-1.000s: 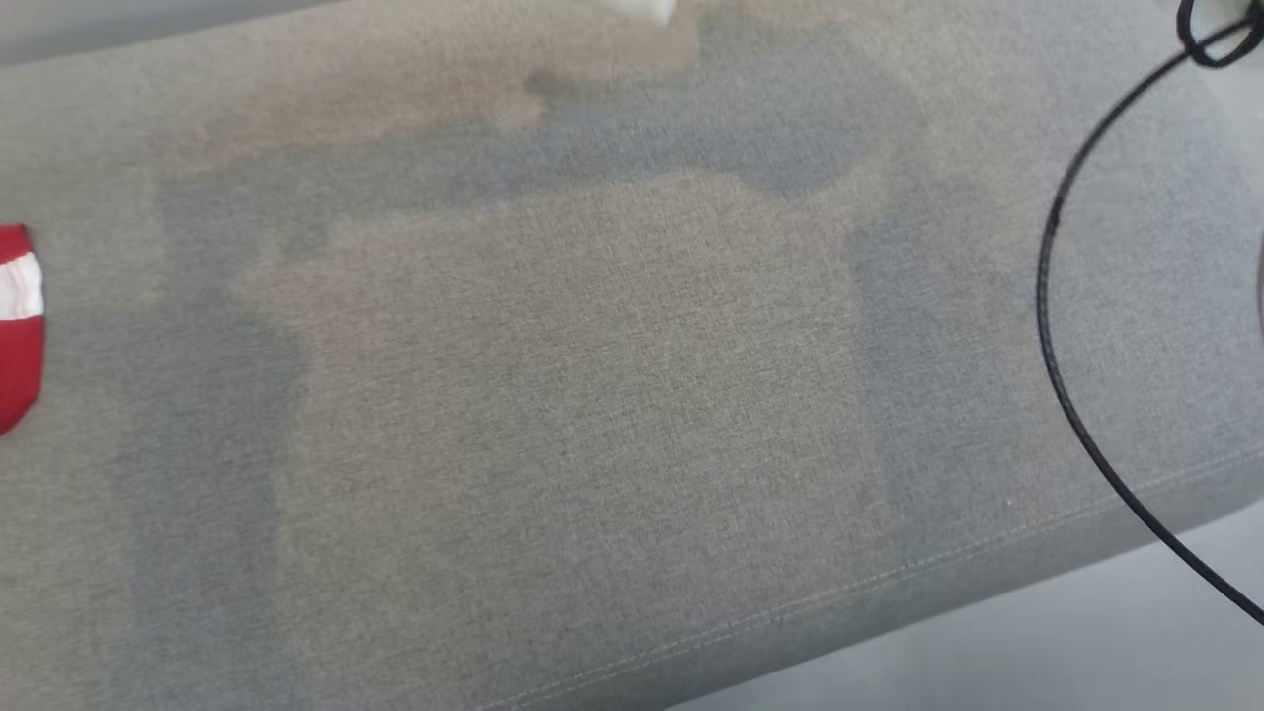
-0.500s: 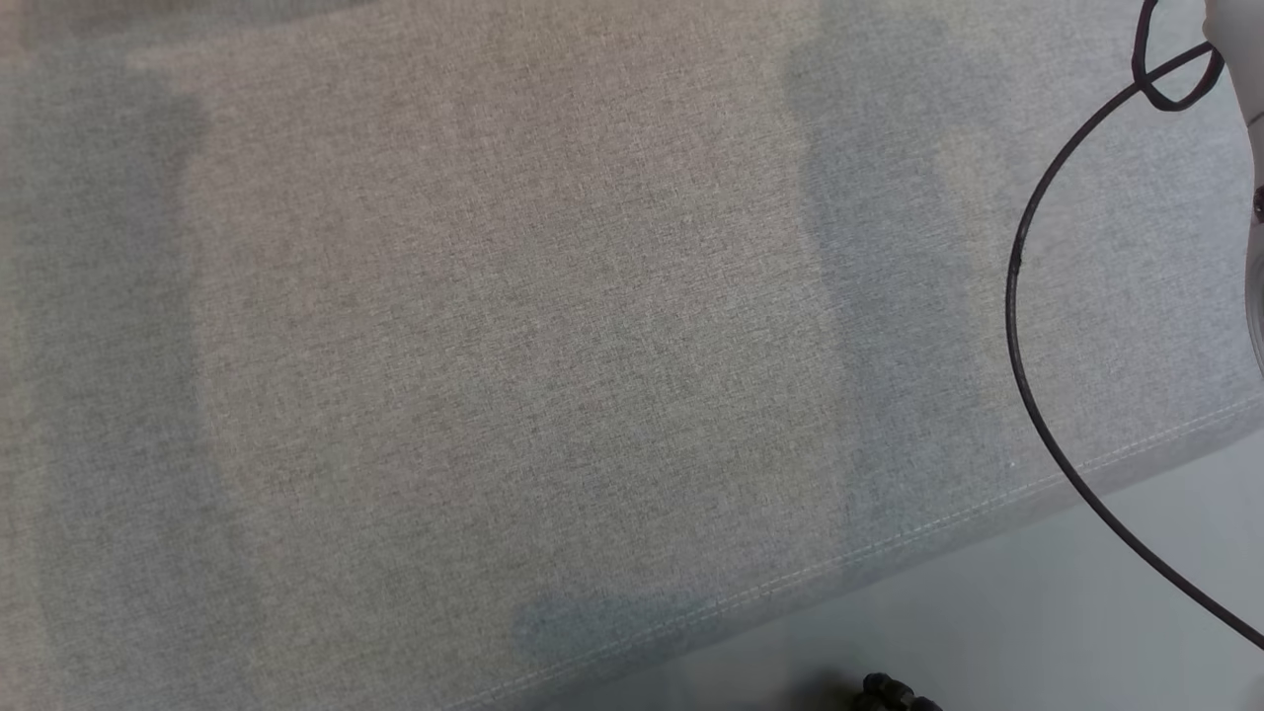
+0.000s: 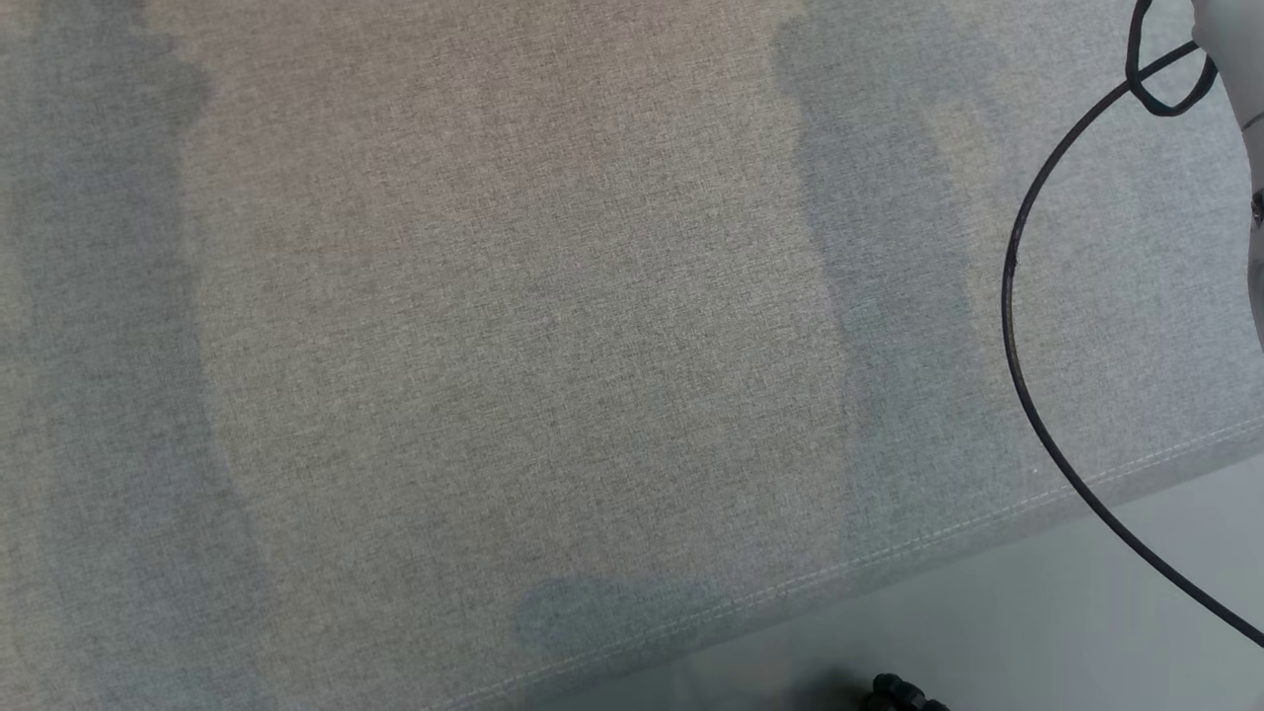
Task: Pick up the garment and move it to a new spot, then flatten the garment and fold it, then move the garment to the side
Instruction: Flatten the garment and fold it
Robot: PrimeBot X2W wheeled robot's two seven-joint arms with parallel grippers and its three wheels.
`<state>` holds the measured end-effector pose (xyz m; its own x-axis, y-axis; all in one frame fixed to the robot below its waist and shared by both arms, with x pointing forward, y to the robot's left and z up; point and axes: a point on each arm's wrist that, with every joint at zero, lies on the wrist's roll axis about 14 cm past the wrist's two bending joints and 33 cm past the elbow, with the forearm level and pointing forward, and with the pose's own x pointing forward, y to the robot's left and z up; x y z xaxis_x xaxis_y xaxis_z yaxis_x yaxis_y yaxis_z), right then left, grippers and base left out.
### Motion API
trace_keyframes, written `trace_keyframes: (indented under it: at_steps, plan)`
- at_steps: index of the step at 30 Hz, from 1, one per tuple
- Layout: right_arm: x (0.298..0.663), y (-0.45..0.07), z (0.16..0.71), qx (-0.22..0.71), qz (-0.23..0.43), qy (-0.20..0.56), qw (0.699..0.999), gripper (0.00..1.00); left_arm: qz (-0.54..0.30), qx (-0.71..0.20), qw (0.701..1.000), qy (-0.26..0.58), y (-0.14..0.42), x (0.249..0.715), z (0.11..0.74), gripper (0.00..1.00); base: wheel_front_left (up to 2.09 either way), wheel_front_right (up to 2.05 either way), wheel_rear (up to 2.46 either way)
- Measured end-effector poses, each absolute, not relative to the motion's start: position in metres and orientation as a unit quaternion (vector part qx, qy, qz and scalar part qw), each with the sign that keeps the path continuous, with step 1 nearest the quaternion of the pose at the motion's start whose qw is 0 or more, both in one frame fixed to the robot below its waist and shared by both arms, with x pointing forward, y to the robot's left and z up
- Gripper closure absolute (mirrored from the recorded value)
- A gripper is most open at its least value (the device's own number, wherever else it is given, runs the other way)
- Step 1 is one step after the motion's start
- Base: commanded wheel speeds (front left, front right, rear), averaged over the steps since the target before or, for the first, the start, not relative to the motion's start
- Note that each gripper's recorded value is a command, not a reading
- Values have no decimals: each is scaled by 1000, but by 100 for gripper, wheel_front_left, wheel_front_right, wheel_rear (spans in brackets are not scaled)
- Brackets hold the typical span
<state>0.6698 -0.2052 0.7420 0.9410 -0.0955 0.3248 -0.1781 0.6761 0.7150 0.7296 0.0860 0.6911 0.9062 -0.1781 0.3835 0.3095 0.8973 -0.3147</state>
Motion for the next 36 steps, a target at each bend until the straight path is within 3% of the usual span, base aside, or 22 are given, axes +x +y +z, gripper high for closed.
trace_keyframes:
  at_steps: [9, 12, 16, 19, 36]
  plan:
    - [674, -200, 741, 392, 26, -166, 904, 100, -118, -186, 962, -158, 94, 732, 681, 100, 0, 0, 0]
    - [674, -196, 752, 375, 35, -177, 909, 100, -108, -188, 954, -205, 104, 728, 713, 100, 0, 0, 0]
    - [662, -198, 818, 367, 73, -263, 889, 100, -106, -192, 927, -305, 117, 705, 773, 100, 0, 0, 0]
    - [651, -204, 845, 357, 81, -315, 876, 100, -112, -196, 920, -320, 111, 695, 774, 100, 0, 0, 0]
    - [672, -197, 772, 362, 59, -263, 892, 100, -100, -199, 939, -263, 115, 705, 714, 100, 0, 0, 0]
